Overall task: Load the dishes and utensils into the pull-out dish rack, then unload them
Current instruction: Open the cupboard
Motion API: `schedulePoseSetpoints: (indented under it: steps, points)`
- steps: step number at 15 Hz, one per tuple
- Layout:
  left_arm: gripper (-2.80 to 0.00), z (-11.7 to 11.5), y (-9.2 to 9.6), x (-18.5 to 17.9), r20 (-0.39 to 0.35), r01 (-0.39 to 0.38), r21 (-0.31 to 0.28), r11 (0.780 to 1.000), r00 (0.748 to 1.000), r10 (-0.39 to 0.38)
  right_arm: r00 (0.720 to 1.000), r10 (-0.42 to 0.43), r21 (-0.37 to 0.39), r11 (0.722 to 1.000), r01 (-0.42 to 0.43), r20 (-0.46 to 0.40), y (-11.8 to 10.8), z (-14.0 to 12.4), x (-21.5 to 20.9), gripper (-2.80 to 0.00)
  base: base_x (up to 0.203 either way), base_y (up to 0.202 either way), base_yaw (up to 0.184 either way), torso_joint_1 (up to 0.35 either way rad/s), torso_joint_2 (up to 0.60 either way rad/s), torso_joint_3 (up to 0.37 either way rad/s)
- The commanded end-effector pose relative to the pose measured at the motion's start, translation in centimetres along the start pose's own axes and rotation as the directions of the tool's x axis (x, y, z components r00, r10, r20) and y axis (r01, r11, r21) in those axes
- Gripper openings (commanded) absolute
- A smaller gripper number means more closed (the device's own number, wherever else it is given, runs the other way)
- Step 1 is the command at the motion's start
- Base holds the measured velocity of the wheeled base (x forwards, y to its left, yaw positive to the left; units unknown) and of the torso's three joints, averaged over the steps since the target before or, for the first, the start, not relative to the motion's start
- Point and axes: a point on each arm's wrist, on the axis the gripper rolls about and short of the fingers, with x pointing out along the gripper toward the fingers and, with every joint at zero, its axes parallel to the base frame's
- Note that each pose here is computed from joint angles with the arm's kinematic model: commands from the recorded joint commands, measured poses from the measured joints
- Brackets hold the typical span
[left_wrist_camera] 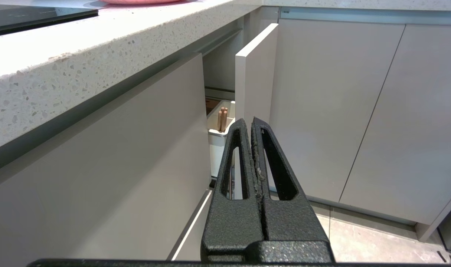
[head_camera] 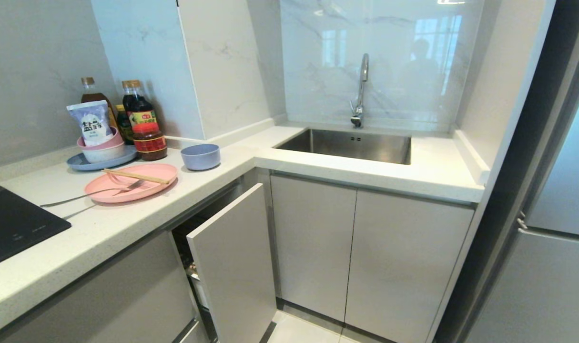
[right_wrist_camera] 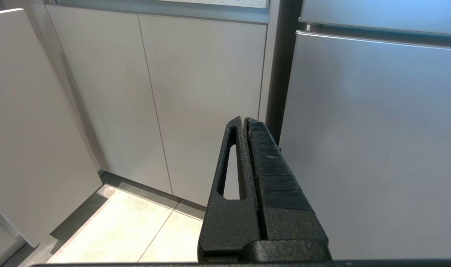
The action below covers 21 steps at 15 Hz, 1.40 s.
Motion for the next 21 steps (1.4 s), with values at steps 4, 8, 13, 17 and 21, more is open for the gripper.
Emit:
schedulePoseSetpoints:
  steps: [4,8,13,17,21]
  points:
    - [-2.80,0.0,0.0,0.0,-0.002,0.003,0.014,1.000,1.000,-0.003,1.000,-0.002,-0.001,1.000,0.002,0.000,0.0,0.0,0.0,-2.80,0.000,0.000,0.000,0.000,0.00,0.000]
    - [-2.80,3.7,0.1,-1.3,0.107,-0.014,0.041,0.999,0.994,0.010,1.000,-0.001,-0.001,1.000,0.001,0.000,0.0,0.0,0.0,-2.80,0.000,0.000,0.000,0.000,0.00,0.000]
    - [-2.80,16.7,0.7,-5.8,0.229,-0.045,0.038,0.998,0.973,0.035,1.000,-0.001,-0.001,1.000,0.001,0.000,0.0,0.0,0.0,-2.80,0.000,0.000,0.000,0.000,0.00,0.000]
    - [-2.80,28.6,1.3,-1.7,0.229,-0.041,0.041,0.998,0.973,0.030,1.000,0.000,-0.001,1.000,0.000,0.000,0.0,0.0,0.0,-2.80,0.000,0.000,0.000,0.000,0.00,0.000]
    - [-2.80,33.0,1.5,7.5,0.099,-0.005,-0.007,1.000,0.995,0.006,1.000,-0.002,-0.001,1.000,0.002,0.000,0.0,0.0,0.0,-2.80,0.000,0.000,0.000,0.000,0.00,0.000]
